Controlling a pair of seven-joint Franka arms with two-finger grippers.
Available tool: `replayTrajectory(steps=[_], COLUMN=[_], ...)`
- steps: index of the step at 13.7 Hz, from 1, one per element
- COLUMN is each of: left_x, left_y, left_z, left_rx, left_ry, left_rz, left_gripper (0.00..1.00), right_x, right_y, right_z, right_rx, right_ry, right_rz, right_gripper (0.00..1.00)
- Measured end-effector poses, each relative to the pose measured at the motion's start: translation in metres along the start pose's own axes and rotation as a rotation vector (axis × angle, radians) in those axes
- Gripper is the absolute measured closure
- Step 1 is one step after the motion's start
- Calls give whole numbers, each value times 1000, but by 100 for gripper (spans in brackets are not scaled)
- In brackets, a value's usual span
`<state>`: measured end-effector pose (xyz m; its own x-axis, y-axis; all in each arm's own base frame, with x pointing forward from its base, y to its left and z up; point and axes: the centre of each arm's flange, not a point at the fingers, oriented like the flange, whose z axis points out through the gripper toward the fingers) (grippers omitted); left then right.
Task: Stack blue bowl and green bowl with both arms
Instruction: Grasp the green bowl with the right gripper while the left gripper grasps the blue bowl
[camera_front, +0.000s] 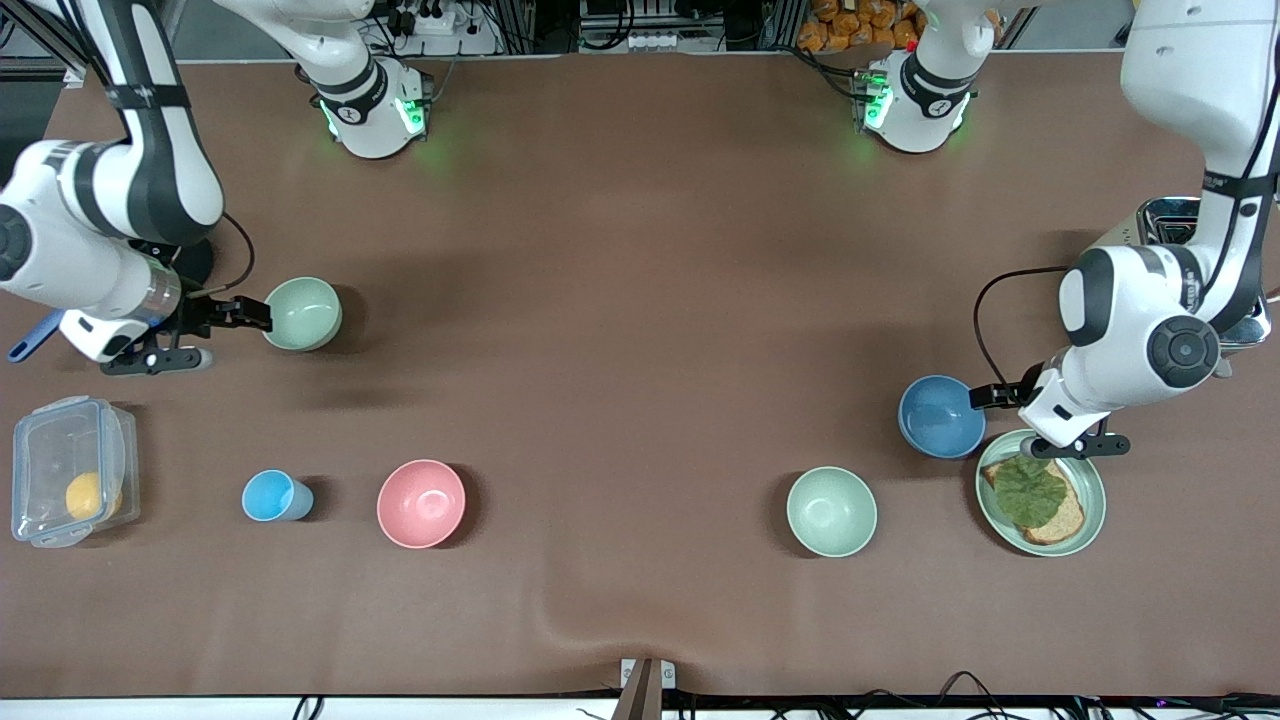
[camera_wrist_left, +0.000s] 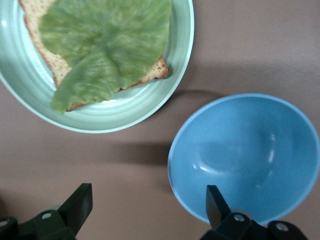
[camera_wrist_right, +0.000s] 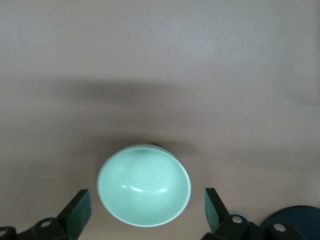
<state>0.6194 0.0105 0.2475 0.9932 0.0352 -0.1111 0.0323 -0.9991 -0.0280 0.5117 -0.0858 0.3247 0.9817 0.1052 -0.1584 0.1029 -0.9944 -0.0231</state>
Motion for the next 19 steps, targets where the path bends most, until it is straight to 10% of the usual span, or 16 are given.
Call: replayTrajectory(steps=[10, 13, 19], left_x=[5, 6, 10], left_y=[23, 23, 26], left_z=[47, 55, 48], left_rx=[-9, -11, -13], left_ry=[3, 8, 19], left_rz=[5, 4, -65], left_gripper=[0, 30, 84], right_x=[-46, -51, -54], right_y=[42, 39, 35], right_z=[104, 119, 122], right_rx=[-14, -9, -6], right_ry=[75, 61, 57], right_rz=[-24, -24, -30], right_gripper=[10, 26, 96])
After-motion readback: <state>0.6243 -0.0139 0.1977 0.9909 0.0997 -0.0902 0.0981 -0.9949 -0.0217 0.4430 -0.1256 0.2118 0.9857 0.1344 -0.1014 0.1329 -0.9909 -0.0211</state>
